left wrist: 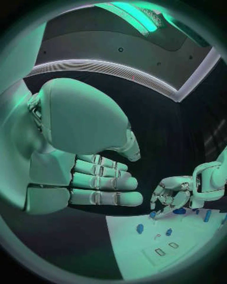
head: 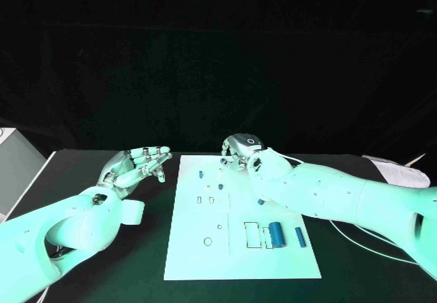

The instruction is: Assemble the parts on the task board

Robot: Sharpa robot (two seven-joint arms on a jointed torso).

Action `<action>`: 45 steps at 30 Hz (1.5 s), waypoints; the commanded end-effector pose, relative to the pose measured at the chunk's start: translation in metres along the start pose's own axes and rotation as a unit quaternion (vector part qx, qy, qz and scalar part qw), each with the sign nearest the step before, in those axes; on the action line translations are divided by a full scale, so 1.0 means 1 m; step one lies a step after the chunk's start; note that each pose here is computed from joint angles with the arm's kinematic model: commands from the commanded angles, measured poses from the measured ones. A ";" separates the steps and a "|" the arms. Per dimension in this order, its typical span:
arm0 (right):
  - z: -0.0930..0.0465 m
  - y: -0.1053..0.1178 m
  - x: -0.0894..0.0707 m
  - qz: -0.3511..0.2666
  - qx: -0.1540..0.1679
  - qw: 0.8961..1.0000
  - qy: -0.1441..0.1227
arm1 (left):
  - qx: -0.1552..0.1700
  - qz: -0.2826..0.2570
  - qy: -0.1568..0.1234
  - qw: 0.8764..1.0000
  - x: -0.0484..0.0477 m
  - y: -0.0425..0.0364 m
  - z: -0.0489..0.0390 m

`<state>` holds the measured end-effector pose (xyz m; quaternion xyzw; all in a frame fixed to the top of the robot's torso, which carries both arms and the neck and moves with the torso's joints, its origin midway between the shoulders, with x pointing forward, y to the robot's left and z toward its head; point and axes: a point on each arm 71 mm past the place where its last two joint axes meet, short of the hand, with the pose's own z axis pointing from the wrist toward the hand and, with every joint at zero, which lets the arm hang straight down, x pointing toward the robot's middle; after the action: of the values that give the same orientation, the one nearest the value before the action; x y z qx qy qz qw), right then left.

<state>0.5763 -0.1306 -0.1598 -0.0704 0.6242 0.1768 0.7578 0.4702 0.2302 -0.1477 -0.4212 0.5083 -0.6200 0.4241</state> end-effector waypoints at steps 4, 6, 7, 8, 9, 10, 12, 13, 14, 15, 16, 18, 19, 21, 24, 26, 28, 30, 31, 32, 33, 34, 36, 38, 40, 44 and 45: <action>0.002 -0.002 0.001 -0.013 0.013 1.000 -0.004 | 0.004 -0.003 0.009 1.000 0.0032 -0.0012 0.0006; 0.002 -0.001 0.001 -0.013 0.015 1.000 -0.005 | 0.004 -0.003 0.009 1.000 0.0036 -0.0009 0.0010; 0.002 -0.001 0.001 -0.013 0.016 1.000 -0.006 | 0.004 -0.003 0.009 1.000 0.0038 -0.0007 0.0012; 0.002 -0.001 0.001 -0.013 0.017 1.000 -0.007 | 0.004 -0.003 0.009 1.000 0.0040 -0.0005 0.0014; 0.002 -0.001 0.001 -0.014 0.017 1.000 -0.008 | 0.004 -0.003 0.009 1.000 0.0040 -0.0005 0.0015; 0.002 -0.001 0.001 -0.014 0.019 1.000 -0.010 | 0.003 -0.003 0.009 1.000 0.0042 -0.0003 0.0016; 0.002 -0.001 0.000 -0.013 0.021 1.000 -0.016 | 0.003 -0.004 0.009 1.000 0.0044 -0.0002 0.0018; 0.002 -0.002 0.000 -0.013 0.022 0.999 -0.018 | 0.003 -0.004 0.009 1.000 0.0043 -0.0001 0.0019; 0.002 -0.002 0.000 -0.013 0.023 0.999 -0.021 | 0.003 -0.003 0.009 1.000 0.0042 -0.0001 0.0019; 0.002 -0.003 -0.001 -0.012 0.024 0.999 -0.023 | 0.003 -0.003 0.009 1.000 0.0040 0.0000 0.0019; 0.001 -0.003 -0.001 -0.011 0.024 0.999 -0.025 | 0.003 -0.003 0.009 1.000 0.0037 0.0000 0.0019; 0.000 -0.003 -0.002 -0.010 0.022 0.999 -0.027 | 0.003 -0.003 0.008 1.000 0.0034 0.0001 0.0019; 0.000 -0.004 -0.002 -0.009 0.022 0.999 -0.027 | 0.003 -0.003 0.008 1.000 0.0033 0.0001 0.0019; -0.003 -0.005 -0.002 -0.007 0.020 0.999 -0.025 | 0.003 -0.003 0.008 1.000 0.0032 0.0002 0.0020; -0.008 -0.012 -0.005 0.000 0.018 1.000 -0.021 | 0.002 -0.003 0.008 1.000 0.0031 0.0002 0.0019; -0.013 -0.020 -0.008 0.013 0.018 1.000 -0.016 | 0.002 -0.003 0.008 1.000 0.0028 0.0002 0.0017; -0.018 -0.030 -0.012 0.029 0.019 0.999 -0.011 | 0.002 -0.002 0.008 1.000 0.0019 0.0001 0.0014; -0.022 -0.040 -0.018 0.051 0.017 0.999 -0.001 | 0.002 -0.002 0.006 1.000 0.0010 0.0001 0.0012; -0.024 -0.045 -0.021 0.061 0.013 0.998 0.008 | 0.002 -0.001 0.006 1.000 0.0007 0.0001 0.0012; -0.026 -0.051 -0.023 0.069 0.010 0.997 0.018 | 0.002 -0.001 0.006 1.000 0.0003 0.0001 0.0012; -0.028 -0.056 -0.026 0.077 0.008 0.997 0.026 | 0.002 -0.001 0.006 1.000 -0.0001 0.0002 0.0012; -0.030 -0.062 -0.028 0.082 0.008 0.996 0.033 | 0.002 -0.001 0.005 1.000 -0.0006 0.0002 0.0011; -0.034 -0.073 -0.032 0.089 0.010 0.995 0.044 | 0.001 -0.001 0.005 1.000 -0.0012 0.0004 0.0011; -0.038 -0.081 -0.035 0.093 0.016 0.994 0.050 | 0.001 -0.001 0.005 1.000 -0.0017 0.0006 0.0011; -0.042 -0.091 -0.038 0.096 0.027 0.993 0.057 | 0.001 0.000 0.004 1.000 -0.0021 0.0009 0.0012; -0.047 -0.107 -0.039 0.100 0.057 0.990 0.076 | 0.000 -0.001 0.005 1.000 -0.0024 0.0015 0.0013; -0.047 -0.111 -0.039 0.102 0.066 0.989 0.082 | 0.000 -0.001 0.005 1.000 -0.0021 0.0016 0.0014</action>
<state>0.5656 -0.2560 -0.1388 0.0193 0.6674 0.1936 0.7188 0.4729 0.2342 -0.1501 -0.4249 0.5089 -0.6148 0.4272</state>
